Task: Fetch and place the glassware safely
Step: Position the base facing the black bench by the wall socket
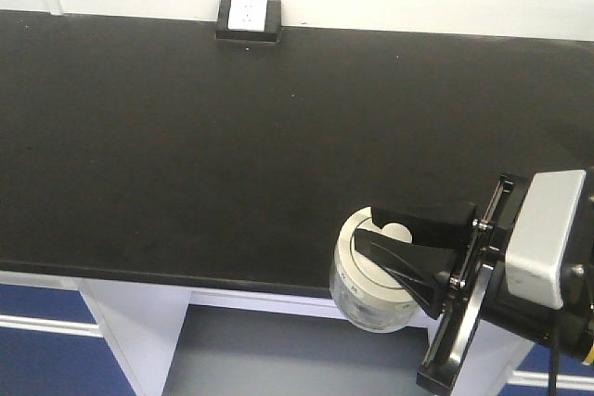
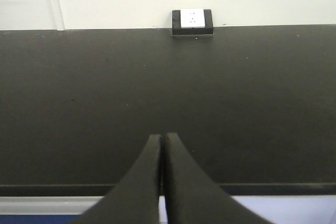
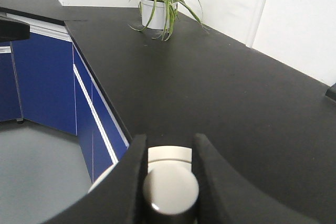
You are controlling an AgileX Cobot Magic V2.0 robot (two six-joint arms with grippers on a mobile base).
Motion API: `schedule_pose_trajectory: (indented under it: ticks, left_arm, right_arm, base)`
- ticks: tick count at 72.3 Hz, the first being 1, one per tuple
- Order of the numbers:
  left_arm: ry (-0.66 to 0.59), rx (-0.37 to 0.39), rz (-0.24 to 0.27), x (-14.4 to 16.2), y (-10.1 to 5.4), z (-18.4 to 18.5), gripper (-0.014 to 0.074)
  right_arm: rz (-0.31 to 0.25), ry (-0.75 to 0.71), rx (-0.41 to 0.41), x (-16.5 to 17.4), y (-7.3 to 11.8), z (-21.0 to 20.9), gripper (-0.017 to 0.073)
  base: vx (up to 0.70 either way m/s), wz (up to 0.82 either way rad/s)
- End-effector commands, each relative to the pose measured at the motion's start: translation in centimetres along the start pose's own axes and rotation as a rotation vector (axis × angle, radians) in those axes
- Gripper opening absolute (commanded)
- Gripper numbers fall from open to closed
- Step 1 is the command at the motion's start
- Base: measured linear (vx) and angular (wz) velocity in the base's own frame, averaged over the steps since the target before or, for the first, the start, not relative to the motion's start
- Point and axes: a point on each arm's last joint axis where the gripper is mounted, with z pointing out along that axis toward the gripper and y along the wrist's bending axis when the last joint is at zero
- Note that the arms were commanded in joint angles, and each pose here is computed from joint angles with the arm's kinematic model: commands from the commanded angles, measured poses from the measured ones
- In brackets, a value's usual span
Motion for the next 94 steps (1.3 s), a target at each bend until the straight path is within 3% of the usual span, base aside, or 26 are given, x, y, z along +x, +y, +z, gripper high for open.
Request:
schedule_pose_trajectory:
  ticks: [1, 94]
  left_arm:
    - [-0.080, 0.022, -0.012, -1.38, -0.21, -0.08, -0.0007]
    - [-0.080, 0.022, -0.012, -1.38, -0.21, -0.08, -0.0007]
  right_arm:
    - [0.015, -0.095, -0.014, -1.77, -0.01, -0.19, -0.0003]
    - [0.015, -0.093, -0.011, -1.75, -0.04, -0.19, -0.0003]
  base:
    - [0.17, 0.04]
    - [0.12, -0.08]
